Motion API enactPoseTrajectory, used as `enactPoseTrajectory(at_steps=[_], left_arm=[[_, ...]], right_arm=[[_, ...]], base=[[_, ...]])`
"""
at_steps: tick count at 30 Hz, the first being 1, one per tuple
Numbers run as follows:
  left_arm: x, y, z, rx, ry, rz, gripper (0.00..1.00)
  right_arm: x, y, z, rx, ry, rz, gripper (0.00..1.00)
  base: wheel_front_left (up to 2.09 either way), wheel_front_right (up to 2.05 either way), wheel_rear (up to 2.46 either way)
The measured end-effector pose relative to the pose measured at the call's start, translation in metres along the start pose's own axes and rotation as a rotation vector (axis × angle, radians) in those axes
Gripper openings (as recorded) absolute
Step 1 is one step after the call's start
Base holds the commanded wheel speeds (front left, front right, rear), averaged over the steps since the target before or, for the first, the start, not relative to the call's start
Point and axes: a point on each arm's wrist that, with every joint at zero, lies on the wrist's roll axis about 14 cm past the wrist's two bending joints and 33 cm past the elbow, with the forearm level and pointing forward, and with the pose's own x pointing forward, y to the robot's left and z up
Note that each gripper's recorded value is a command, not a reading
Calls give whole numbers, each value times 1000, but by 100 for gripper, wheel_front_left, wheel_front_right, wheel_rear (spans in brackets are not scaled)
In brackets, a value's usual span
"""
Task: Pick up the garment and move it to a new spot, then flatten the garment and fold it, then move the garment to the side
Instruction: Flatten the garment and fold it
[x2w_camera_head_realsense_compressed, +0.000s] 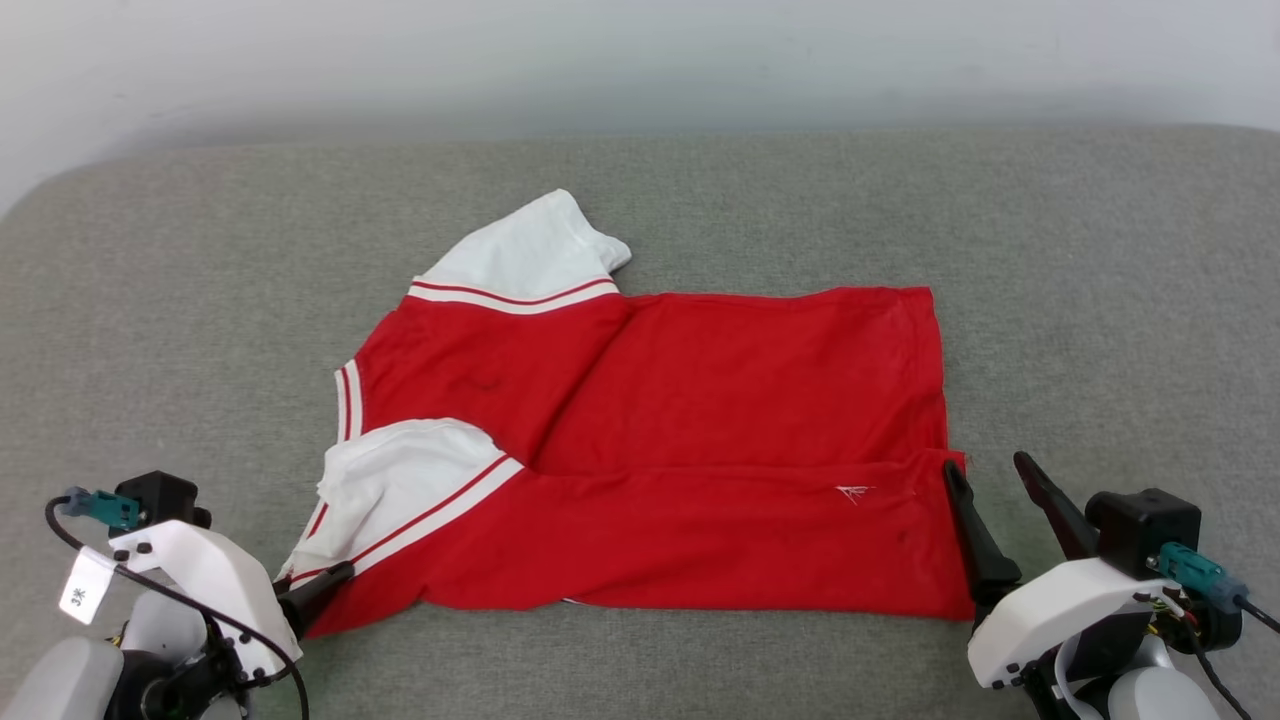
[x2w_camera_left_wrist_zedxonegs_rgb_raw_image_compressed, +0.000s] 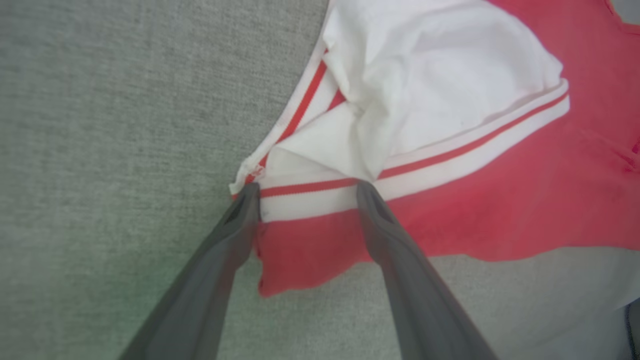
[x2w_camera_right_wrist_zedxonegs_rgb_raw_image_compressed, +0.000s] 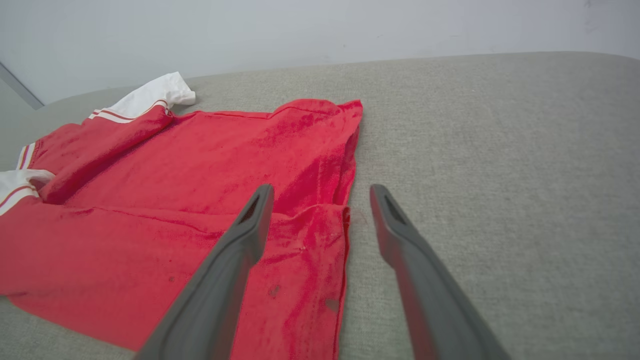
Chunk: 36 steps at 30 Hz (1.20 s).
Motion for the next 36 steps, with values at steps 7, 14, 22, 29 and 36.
enactPoseTrajectory(at_steps=[7, 14, 22, 29, 36], left_arm=[[15, -8, -10, -16, 80, -29, 0], [14, -20, -15, -31, 35, -75, 0], [-11, -25, 7, 37, -117, -70, 0], [-26, -35, 22, 73, -194, -79, 0], [-20, -32, 15, 55, -157, -70, 0]], right_arm=[[-1, -14, -14, 32, 52, -43, 100], [-6, -22, -20, 71, 120, -63, 100], [-20, -19, -49, 40, 427, -10, 100], [-20, 2, -67, -25, 625, 78, 100], [-20, 12, -98, -4, 785, 110, 0]], base=[[0, 0, 0], [0, 0, 0], [0, 0, 0], [0, 0, 0], [0, 0, 0]])
